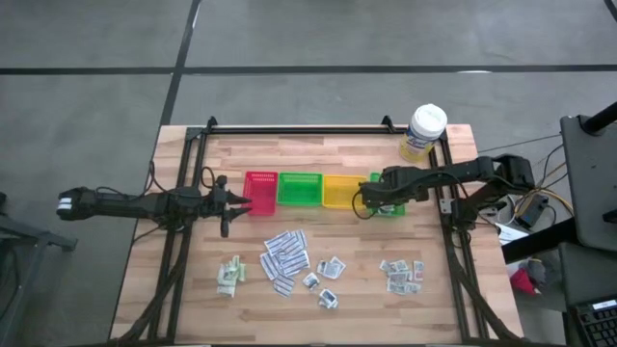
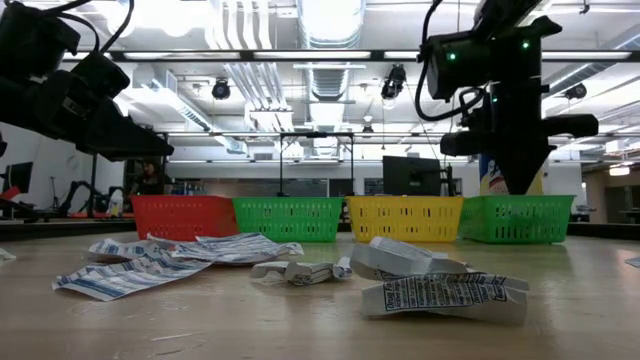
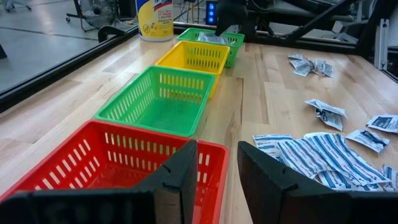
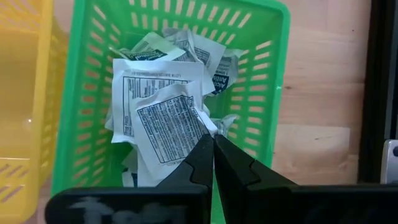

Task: Pick & Place First Aid Supplies
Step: Put the blue alcohol pad into the right green bin

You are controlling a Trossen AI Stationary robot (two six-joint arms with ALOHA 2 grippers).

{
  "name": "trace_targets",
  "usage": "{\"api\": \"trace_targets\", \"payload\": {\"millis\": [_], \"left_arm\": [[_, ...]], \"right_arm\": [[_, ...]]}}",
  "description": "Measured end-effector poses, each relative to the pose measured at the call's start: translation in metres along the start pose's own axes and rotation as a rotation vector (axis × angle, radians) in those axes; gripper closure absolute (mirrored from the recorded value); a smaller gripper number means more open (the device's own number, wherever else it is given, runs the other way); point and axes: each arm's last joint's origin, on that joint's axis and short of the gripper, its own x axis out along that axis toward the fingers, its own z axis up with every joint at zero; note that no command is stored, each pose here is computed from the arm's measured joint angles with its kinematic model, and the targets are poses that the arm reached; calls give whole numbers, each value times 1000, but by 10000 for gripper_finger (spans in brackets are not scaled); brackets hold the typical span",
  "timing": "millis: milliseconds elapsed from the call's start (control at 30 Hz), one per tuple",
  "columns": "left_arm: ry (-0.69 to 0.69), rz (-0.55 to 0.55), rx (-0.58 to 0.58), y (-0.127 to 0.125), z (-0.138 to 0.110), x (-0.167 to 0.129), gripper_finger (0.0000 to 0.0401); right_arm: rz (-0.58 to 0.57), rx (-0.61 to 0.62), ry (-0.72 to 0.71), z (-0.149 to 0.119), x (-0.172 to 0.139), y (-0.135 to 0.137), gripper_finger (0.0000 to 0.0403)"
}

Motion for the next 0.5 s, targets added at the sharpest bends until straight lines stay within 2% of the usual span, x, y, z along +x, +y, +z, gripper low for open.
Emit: {"api": "trace_targets", "payload": {"millis": [500], "left_arm": [[-1, 0, 0, 0, 0, 0, 288]], "right_arm": [[2, -44, -1, 0, 0, 1, 394]]}}
